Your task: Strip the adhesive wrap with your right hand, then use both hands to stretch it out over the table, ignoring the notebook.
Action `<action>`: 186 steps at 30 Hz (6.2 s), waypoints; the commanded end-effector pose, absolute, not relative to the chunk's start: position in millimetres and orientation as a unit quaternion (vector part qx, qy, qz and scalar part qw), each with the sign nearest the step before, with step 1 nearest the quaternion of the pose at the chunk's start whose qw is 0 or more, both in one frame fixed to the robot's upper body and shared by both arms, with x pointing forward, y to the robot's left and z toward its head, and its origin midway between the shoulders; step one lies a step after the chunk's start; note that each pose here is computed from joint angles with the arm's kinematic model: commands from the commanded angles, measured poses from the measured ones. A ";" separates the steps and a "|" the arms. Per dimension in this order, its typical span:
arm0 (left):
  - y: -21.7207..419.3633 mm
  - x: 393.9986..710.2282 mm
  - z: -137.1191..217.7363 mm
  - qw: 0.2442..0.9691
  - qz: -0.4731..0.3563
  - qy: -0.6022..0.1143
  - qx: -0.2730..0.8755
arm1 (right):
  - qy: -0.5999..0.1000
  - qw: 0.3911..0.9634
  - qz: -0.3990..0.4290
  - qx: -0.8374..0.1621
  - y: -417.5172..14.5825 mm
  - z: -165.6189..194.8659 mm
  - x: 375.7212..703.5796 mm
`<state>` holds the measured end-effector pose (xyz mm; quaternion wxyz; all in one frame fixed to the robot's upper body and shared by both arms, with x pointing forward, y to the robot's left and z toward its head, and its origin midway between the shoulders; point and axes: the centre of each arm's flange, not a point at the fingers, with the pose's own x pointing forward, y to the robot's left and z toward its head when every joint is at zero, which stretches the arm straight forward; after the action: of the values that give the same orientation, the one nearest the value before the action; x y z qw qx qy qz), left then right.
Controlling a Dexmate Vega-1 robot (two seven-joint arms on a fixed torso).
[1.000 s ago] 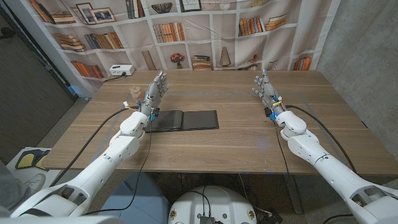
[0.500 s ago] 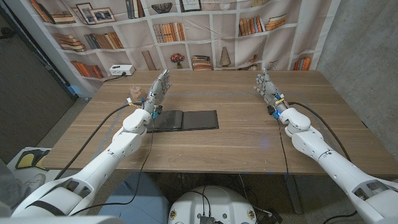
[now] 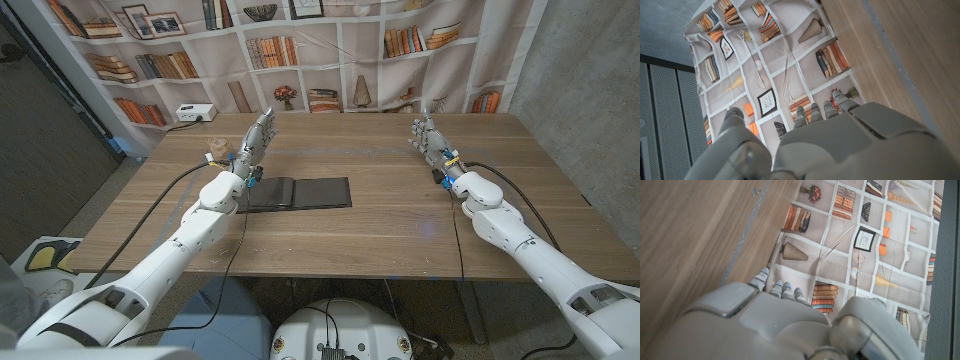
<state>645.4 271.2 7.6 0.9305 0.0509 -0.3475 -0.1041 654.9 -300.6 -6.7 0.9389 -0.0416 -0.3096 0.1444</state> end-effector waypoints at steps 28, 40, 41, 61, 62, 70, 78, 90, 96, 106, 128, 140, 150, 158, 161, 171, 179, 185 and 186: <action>298.1 624.0 26.2 0.929 -0.043 -0.343 0.130 | -0.307 0.938 0.153 -0.042 -308.6 0.6 659.9; 296.7 625.3 28.8 0.927 -0.024 -0.351 0.127 | -0.310 0.937 0.150 -0.051 -313.1 6.8 660.2; 296.9 625.2 29.0 0.927 -0.022 -0.352 0.128 | -0.311 0.937 0.149 -0.051 -313.7 6.7 659.7; 298.1 617.9 23.8 0.922 0.011 -0.352 0.163 | -0.312 0.939 0.138 -0.049 -316.1 -0.7 651.3; 298.7 617.8 23.6 0.921 0.014 -0.352 0.164 | -0.312 0.939 0.137 -0.049 -316.0 -0.4 650.7; 300.5 614.5 26.0 0.916 0.024 -0.347 0.201 | -0.311 0.939 0.138 -0.050 -316.2 -0.6 648.9; 301.4 609.6 30.9 0.909 0.034 -0.355 0.214 | -0.309 0.939 0.141 -0.048 -315.7 -3.3 649.2; 312.6 600.4 43.3 0.895 0.067 -0.362 0.252 | -0.311 0.939 0.141 -0.046 -316.0 -4.8 649.9; 314.7 599.9 49.2 0.887 0.071 -0.361 0.278 | -0.312 0.939 0.138 -0.044 -316.2 -3.0 650.7; 317.9 593.2 55.7 0.877 0.084 -0.368 0.297 | -0.313 0.939 0.135 -0.047 -315.8 -1.9 650.4; 327.0 586.7 66.7 0.864 0.095 -0.363 0.337 | -0.315 0.939 0.133 -0.040 -312.8 1.5 652.3; 323.4 587.5 76.6 0.861 0.084 -0.365 0.344 | -0.317 0.939 0.129 -0.036 -317.6 0.8 651.8; 322.6 588.4 86.4 0.856 0.077 -0.357 0.366 | -0.314 0.939 0.131 -0.043 -320.6 0.2 653.6; 323.4 588.8 91.9 0.852 0.075 -0.356 0.375 | -0.312 0.940 0.131 -0.046 -322.4 0.2 656.3; 323.0 588.5 94.9 0.851 0.072 -0.356 0.380 | -0.312 0.940 0.130 -0.045 -324.0 0.5 656.8; 324.6 581.3 104.1 0.838 0.078 -0.351 0.410 | -0.308 0.941 0.133 -0.044 -327.1 -0.3 660.2; 326.2 575.8 109.1 0.830 0.078 -0.347 0.429 | -0.312 0.940 0.135 -0.039 -327.1 1.1 663.0; 328.3 571.2 111.8 0.823 0.080 -0.342 0.446 | -0.311 0.940 0.134 -0.047 -326.7 1.7 663.7; 329.3 571.0 111.8 0.824 0.081 -0.340 0.447 | -0.310 0.940 0.134 -0.048 -326.5 1.6 663.9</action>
<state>577.9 324.8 106.0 0.8333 0.4225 -0.3480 0.0767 661.7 -326.9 1.1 0.9399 -0.0430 -0.3111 0.1336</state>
